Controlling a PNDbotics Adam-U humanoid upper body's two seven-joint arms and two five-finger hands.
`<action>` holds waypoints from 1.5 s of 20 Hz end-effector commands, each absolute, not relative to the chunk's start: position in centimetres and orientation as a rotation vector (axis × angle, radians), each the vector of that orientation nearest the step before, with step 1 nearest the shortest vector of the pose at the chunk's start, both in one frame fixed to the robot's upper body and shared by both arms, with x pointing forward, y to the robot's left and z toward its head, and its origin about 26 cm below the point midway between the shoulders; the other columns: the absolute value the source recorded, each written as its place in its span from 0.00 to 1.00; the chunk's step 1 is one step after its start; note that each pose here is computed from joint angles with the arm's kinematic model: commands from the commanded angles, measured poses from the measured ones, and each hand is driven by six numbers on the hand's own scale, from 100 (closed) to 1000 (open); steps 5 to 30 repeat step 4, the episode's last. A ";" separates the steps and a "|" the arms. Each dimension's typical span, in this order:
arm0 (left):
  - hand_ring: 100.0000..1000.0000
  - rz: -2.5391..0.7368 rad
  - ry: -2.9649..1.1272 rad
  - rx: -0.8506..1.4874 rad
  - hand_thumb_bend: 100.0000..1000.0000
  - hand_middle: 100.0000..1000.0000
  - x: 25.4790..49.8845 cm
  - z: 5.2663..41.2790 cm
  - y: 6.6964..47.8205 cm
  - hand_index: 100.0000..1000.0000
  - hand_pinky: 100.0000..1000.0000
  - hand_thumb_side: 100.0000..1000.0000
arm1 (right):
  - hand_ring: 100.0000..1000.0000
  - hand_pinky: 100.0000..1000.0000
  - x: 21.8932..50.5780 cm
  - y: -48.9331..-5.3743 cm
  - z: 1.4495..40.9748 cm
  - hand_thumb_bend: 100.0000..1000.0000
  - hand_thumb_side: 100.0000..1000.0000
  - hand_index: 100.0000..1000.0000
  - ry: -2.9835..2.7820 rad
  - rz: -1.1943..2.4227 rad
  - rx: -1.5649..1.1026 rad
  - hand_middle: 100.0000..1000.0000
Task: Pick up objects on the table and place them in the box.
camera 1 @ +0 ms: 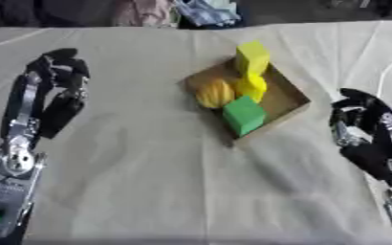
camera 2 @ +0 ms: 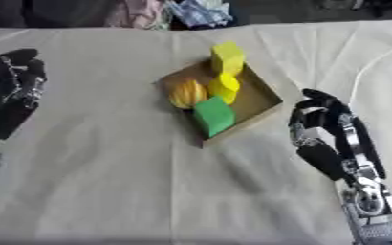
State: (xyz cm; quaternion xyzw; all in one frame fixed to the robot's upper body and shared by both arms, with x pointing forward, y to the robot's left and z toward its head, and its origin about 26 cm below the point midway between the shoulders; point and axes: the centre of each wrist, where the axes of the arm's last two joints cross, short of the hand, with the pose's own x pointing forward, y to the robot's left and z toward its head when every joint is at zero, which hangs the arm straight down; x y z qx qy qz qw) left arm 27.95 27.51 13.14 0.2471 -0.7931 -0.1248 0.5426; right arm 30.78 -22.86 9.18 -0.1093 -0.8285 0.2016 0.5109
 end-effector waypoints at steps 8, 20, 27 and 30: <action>0.57 -0.289 -1.877 0.563 0.04 0.61 28.0 12.6 27.2 0.79 0.60 0.60 | 0.53 0.55 30.8 -23.2 10.0 0.00 0.35 0.83 -2.023 0.460 -0.300 0.62; 0.57 -0.289 -1.877 0.563 0.04 0.61 28.0 12.6 27.2 0.79 0.60 0.60 | 0.53 0.55 30.8 -23.2 10.0 0.00 0.35 0.83 -2.023 0.460 -0.300 0.62; 0.57 -0.289 -1.877 0.563 0.04 0.61 28.0 12.6 27.2 0.79 0.60 0.60 | 0.53 0.55 30.8 -23.2 10.0 0.00 0.35 0.83 -2.023 0.460 -0.300 0.62; 0.57 -0.289 -1.877 0.563 0.04 0.61 28.0 12.6 27.2 0.79 0.60 0.60 | 0.53 0.55 30.8 -23.2 10.0 0.00 0.35 0.83 -2.023 0.460 -0.300 0.62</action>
